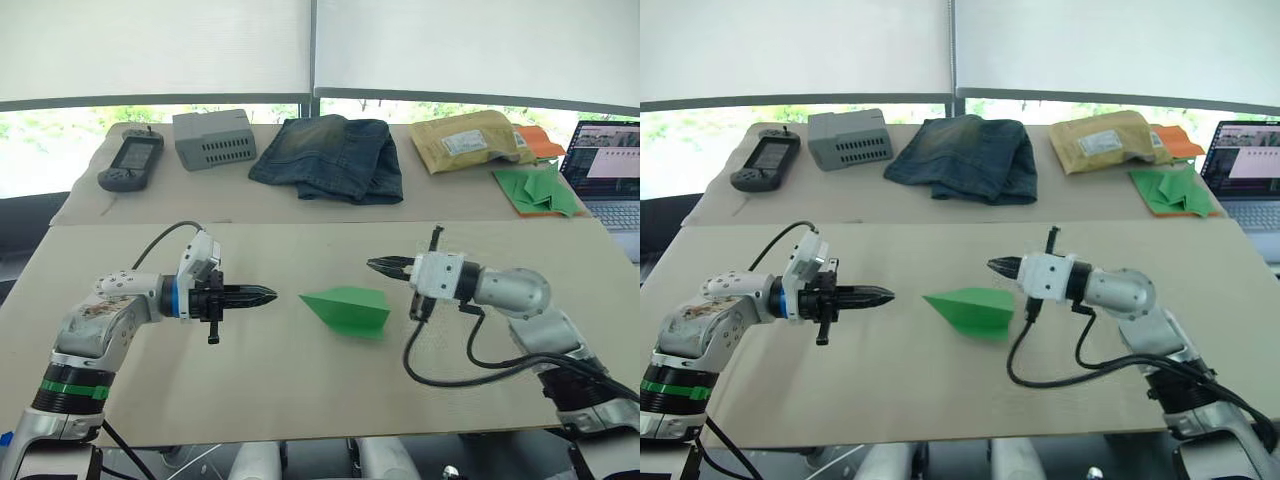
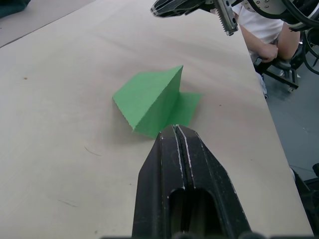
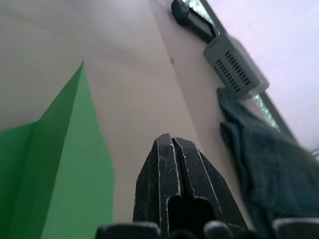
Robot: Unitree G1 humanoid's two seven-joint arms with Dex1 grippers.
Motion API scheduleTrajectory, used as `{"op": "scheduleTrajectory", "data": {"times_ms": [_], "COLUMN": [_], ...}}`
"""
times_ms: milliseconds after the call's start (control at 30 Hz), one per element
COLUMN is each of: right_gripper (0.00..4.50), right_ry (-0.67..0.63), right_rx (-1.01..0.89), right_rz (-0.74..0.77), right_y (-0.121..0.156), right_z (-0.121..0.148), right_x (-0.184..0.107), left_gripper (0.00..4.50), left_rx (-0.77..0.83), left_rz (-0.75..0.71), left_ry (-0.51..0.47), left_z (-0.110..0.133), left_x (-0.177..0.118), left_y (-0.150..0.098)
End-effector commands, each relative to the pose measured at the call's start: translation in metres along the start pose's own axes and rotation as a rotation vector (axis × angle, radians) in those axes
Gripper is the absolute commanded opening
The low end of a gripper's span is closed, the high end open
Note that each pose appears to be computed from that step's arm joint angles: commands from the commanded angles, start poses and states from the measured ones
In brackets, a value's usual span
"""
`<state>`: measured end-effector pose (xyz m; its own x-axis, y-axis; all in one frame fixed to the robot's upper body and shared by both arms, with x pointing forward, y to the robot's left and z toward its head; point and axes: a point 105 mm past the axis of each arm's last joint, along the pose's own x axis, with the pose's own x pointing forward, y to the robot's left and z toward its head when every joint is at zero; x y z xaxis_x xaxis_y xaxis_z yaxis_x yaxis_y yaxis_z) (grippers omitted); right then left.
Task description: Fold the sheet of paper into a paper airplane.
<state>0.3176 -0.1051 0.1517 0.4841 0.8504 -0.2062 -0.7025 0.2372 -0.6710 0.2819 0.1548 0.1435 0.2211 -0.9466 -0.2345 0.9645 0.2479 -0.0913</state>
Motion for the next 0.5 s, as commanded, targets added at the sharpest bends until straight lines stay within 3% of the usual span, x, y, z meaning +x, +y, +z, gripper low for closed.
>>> {"op": "scheduleTrajectory", "data": {"times_ms": [33, 333, 500], "right_gripper": [0.01, 0.01, 0.01], "right_ry": [0.032, 0.072, 0.062], "right_rx": [0.138, 0.306, 0.338], "right_rz": [0.058, 0.295, 0.340], "right_y": [0.004, 0.045, 0.060], "right_z": [-0.001, 0.002, 0.007], "right_x": [0.013, 0.015, 0.010], "left_gripper": [0.00, 0.00, 0.00], "left_rx": [0.037, 0.039, 0.028], "left_rz": [0.007, -0.005, -0.037], "left_ry": [0.003, 0.015, 0.014], "left_z": [0.004, -0.001, -0.001], "left_x": [-0.002, -0.002, 0.000], "left_y": [0.000, -0.001, -0.006]}}
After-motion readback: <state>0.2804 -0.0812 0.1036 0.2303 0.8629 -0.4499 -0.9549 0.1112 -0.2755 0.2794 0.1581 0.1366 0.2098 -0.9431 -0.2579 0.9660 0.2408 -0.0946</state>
